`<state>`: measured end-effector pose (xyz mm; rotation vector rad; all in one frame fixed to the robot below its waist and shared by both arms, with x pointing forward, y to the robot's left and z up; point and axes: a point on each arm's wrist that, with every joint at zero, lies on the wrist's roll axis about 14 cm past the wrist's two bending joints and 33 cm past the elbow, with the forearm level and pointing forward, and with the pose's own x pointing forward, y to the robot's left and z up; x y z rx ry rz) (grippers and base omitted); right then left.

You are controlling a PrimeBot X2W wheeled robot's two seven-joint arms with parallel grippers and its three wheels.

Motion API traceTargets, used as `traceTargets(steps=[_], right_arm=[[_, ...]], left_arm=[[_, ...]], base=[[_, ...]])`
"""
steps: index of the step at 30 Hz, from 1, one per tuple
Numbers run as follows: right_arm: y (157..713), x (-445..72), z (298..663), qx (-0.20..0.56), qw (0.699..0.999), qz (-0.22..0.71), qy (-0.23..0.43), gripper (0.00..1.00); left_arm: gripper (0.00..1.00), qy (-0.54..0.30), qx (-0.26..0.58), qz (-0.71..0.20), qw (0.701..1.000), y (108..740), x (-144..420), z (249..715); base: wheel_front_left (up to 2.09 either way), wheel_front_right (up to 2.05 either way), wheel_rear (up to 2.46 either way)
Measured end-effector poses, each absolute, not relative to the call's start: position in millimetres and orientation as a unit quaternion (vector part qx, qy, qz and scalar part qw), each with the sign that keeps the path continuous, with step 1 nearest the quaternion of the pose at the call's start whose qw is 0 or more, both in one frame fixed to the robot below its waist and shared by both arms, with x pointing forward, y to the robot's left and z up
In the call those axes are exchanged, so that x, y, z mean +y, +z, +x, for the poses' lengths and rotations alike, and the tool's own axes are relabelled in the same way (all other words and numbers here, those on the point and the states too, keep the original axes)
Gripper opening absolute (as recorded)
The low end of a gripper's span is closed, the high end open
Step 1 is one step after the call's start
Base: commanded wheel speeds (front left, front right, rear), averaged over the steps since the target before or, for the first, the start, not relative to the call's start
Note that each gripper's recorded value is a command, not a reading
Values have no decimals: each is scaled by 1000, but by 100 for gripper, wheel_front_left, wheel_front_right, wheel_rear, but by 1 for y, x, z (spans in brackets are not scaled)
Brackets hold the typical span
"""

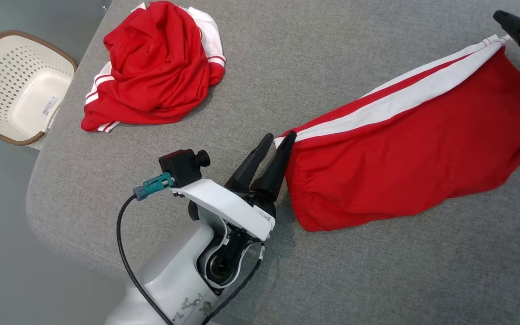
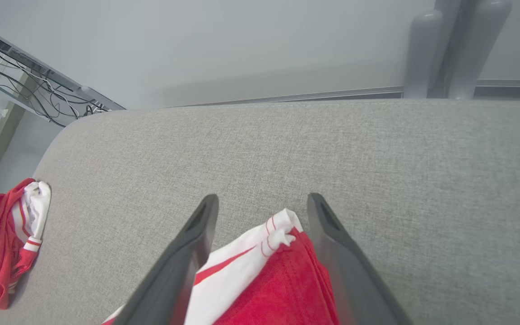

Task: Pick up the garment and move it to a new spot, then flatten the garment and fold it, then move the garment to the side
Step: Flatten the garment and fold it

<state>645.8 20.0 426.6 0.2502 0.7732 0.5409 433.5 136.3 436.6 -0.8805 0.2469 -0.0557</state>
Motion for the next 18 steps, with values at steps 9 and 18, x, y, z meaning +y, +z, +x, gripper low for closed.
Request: traceTargets(steps=[9, 18], right_arm=[[474, 17, 647, 253, 915, 131, 287, 100], [546, 6, 618, 75, 932, 156, 319, 100]], left_arm=[[100, -8, 75, -396, 915, 455, 163, 443], [100, 13, -22, -324, 946, 502, 202, 441]], base=[[0, 0, 0], [0, 0, 0]])
